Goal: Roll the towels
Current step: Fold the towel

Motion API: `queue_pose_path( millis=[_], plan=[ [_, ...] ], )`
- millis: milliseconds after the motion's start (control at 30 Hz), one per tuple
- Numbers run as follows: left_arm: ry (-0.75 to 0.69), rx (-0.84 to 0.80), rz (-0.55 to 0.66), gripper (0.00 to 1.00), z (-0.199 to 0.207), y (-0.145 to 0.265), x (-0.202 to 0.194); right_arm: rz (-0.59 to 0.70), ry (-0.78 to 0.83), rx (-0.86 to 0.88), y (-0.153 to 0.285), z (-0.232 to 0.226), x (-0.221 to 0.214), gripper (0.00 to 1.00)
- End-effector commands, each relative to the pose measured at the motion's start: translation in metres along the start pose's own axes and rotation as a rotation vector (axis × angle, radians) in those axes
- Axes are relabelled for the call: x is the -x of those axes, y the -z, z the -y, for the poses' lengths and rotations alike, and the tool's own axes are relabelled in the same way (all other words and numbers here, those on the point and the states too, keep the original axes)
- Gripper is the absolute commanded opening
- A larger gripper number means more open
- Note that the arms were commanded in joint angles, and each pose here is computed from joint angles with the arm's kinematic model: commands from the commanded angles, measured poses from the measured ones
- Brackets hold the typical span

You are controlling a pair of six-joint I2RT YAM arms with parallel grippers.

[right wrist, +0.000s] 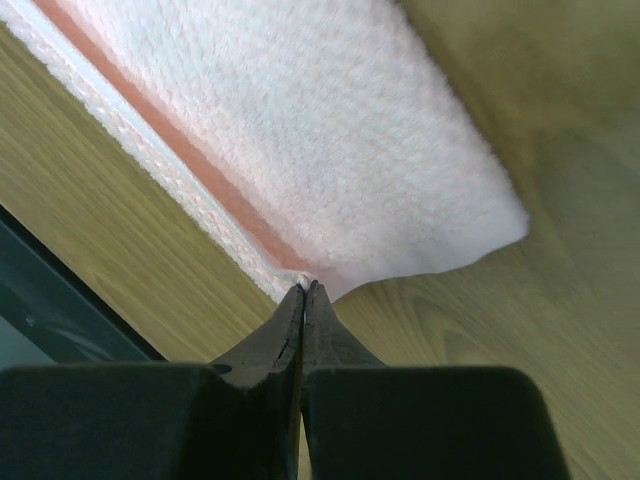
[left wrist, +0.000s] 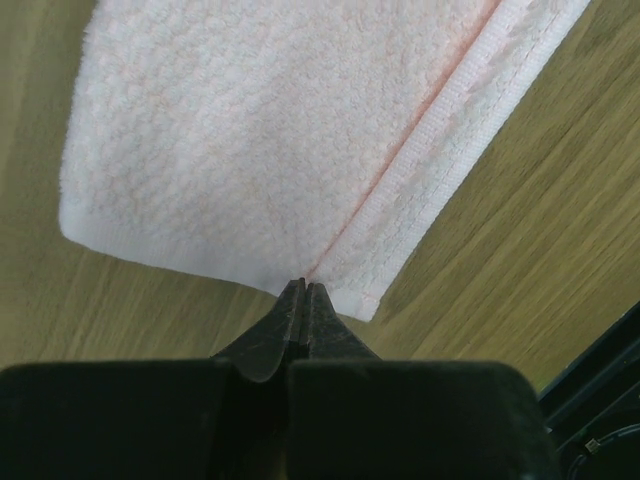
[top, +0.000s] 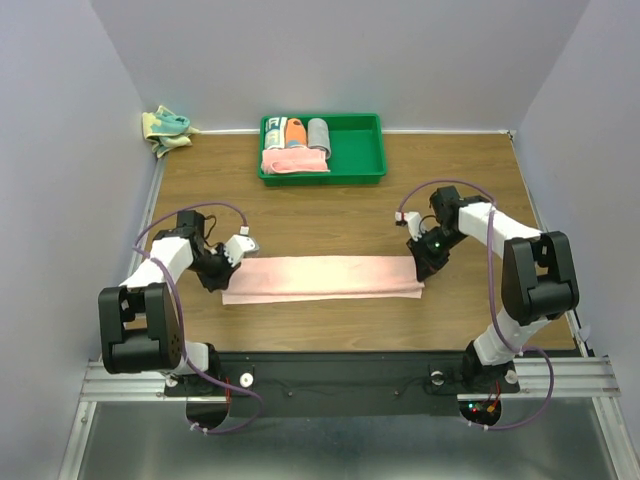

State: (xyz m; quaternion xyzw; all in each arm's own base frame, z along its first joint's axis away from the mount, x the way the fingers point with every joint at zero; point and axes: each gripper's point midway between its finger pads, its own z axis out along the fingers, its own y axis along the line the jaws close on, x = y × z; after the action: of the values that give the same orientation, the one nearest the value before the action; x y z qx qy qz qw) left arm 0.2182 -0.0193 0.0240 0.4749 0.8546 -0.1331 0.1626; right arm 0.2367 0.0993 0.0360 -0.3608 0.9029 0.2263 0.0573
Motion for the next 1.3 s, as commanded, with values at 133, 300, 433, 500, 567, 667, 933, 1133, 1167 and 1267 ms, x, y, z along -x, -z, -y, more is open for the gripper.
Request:
queue_pose_path(
  millis=[133, 300, 433, 500, 567, 667, 933, 1133, 1167, 1267],
  plan=[
    [0.012, 0.184, 0.185, 0.00, -0.062, 0.052, 0.074, 0.216, 0.089, -0.219, 0.070, 0.031, 0.090, 0.01],
    [0.024, 0.288, 0.280, 0.00, -0.098, 0.079, 0.111, 0.270, 0.102, -0.290, 0.093, 0.051, 0.121, 0.01],
    [0.042, 0.321, 0.323, 0.00, -0.116, 0.085, 0.126, 0.301, 0.095, -0.319, 0.102, 0.065, 0.135, 0.01],
    [0.045, 0.318, 0.332, 0.00, -0.118, 0.085, 0.129, 0.308, 0.099, -0.325, 0.104, 0.067, 0.138, 0.01],
    [0.041, 0.326, 0.333, 0.00, -0.118, 0.084, 0.128, 0.303, 0.100, -0.337, 0.104, 0.069, 0.136, 0.01],
    [0.025, 0.332, 0.323, 0.00, -0.115, 0.084, 0.124, 0.300, 0.100, -0.333, 0.102, 0.069, 0.131, 0.01],
    [-0.041, 0.259, 0.241, 0.00, -0.072, 0.072, 0.090, 0.255, 0.125, -0.288, 0.086, 0.052, 0.099, 0.01],
    [-0.075, 0.206, 0.171, 0.00, -0.042, 0.059, 0.061, 0.212, 0.125, -0.253, 0.070, 0.038, 0.068, 0.01],
    [-0.090, 0.193, 0.161, 0.00, -0.037, 0.056, 0.056, 0.202, 0.122, -0.230, 0.064, 0.034, 0.061, 0.01],
    [-0.096, 0.177, 0.125, 0.00, -0.029, 0.049, 0.044, 0.203, 0.128, -0.207, 0.060, 0.026, 0.053, 0.01]
  ],
)
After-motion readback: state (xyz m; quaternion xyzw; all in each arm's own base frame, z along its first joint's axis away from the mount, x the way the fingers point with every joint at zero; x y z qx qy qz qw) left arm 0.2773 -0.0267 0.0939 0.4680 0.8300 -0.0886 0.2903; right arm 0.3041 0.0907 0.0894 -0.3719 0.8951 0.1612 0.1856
